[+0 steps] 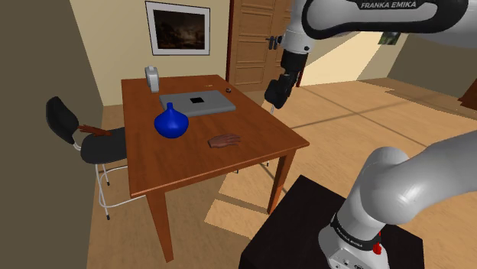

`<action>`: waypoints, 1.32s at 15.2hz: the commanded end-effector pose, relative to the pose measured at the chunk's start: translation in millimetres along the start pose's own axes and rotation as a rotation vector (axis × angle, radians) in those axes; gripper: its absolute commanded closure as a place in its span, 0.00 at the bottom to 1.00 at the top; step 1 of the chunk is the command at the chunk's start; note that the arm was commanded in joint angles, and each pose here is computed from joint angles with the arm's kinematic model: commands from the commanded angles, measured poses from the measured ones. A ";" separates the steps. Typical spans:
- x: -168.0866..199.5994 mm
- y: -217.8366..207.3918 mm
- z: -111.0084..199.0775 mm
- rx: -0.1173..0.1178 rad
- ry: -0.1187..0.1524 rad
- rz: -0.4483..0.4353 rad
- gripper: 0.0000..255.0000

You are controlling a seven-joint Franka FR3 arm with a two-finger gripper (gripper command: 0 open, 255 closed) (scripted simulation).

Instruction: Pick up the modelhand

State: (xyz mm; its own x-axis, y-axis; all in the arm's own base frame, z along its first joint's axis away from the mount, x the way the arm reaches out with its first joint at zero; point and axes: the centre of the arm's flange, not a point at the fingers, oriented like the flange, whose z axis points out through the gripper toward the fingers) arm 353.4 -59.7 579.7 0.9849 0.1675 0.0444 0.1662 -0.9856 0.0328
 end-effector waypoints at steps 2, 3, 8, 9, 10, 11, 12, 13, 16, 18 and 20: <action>22.4 32.5 20.8 0.035 -0.017 -0.092 0.00; 29.7 43.0 28.5 0.046 -0.023 -0.121 0.00; 69.8 90.7 69.6 0.105 -0.052 -0.267 0.00; 78.5 99.2 78.3 0.117 -0.057 -0.296 0.00; 87.4 107.3 87.1 0.129 -0.063 -0.325 0.00; 96.5 115.1 96.1 0.140 -0.069 -0.354 0.00; 105.7 122.5 105.2 0.152 -0.075 -0.383 0.00; 115.1 129.6 114.5 0.164 -0.081 -0.412 0.00; 144.1 148.3 143.1 0.199 -0.098 -0.500 0.00; 163.9 158.9 162.8 0.223 -0.110 -0.558 0.00; 184.1 167.7 182.9 0.246 -0.121 -0.616 0.00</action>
State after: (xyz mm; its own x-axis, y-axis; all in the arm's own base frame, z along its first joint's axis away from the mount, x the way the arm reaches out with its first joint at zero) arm 561.5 -194.6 422.7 0.7262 0.6870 -0.0244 0.6699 -0.7152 -0.1995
